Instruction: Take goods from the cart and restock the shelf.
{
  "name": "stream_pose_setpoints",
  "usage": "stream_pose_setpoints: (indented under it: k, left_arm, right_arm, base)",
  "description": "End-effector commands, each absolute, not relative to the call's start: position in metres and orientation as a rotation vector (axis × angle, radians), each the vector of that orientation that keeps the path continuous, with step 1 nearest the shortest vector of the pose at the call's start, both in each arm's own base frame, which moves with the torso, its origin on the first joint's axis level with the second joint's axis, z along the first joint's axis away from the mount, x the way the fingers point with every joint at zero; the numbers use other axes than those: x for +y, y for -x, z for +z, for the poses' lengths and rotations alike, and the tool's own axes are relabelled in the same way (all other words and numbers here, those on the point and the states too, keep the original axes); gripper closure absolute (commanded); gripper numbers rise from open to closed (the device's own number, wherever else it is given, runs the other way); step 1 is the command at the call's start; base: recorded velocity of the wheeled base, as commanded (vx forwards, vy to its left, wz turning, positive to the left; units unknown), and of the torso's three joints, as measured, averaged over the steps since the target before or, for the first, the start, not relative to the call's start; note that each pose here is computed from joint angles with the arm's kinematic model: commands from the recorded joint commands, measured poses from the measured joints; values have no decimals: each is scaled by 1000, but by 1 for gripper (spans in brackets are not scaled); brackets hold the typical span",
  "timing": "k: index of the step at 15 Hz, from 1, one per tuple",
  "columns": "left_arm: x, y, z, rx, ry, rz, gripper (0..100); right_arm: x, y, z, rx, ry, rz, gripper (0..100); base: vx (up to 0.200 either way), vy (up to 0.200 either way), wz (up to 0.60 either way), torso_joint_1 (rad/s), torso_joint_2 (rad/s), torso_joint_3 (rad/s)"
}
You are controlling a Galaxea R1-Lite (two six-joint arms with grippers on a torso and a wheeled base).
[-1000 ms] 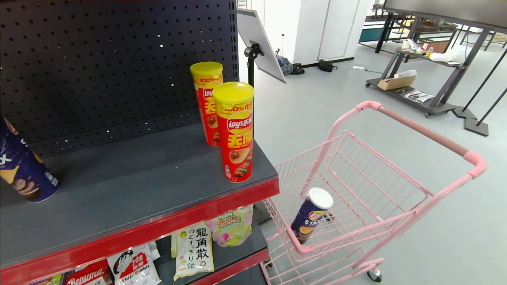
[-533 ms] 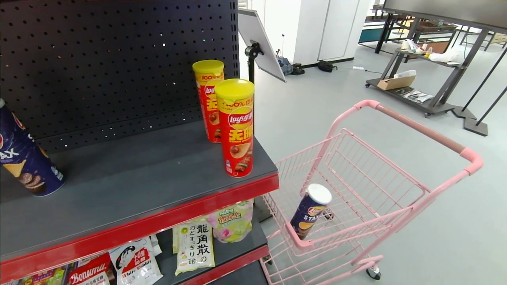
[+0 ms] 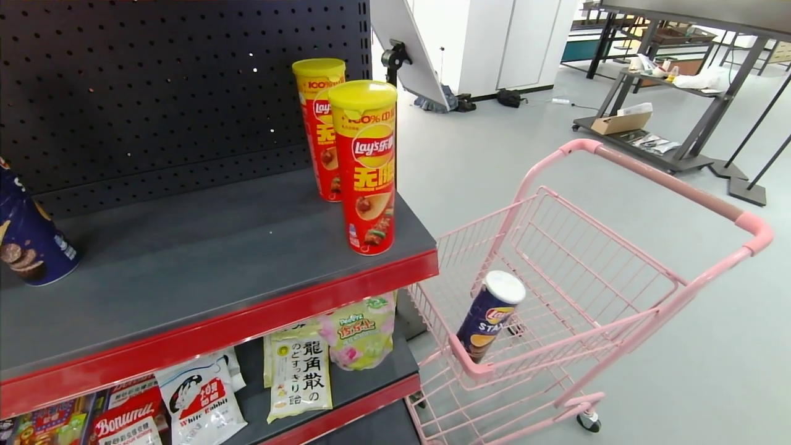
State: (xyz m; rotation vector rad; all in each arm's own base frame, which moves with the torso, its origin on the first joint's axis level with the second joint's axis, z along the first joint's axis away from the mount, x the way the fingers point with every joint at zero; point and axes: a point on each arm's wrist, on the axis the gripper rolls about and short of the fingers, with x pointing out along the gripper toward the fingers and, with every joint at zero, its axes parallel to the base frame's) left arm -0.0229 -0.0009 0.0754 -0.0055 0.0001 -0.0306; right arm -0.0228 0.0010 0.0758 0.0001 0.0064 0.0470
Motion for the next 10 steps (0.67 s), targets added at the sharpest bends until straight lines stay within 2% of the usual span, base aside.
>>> stream_pose_setpoints:
  k: [1, 7, 10]
  left_arm:
    - [-1, 23, 75, 0, 6, -31, 0]
    - [-1, 23, 75, 2, 5, -31, 0]
    - [-1, 23, 75, 0, 6, -31, 0]
  right_arm:
    - [1, 23, 75, 8, 0, 48, 0]
    - [1, 23, 76, 6, 0, 48, 0]
    - [0, 23, 76, 8, 8, 17, 0]
  base:
    - [0, 0, 0, -178, 515, 334]
    - [0, 0, 0, -168, 537, 360]
    - [0, 0, 0, -45, 175, 121]
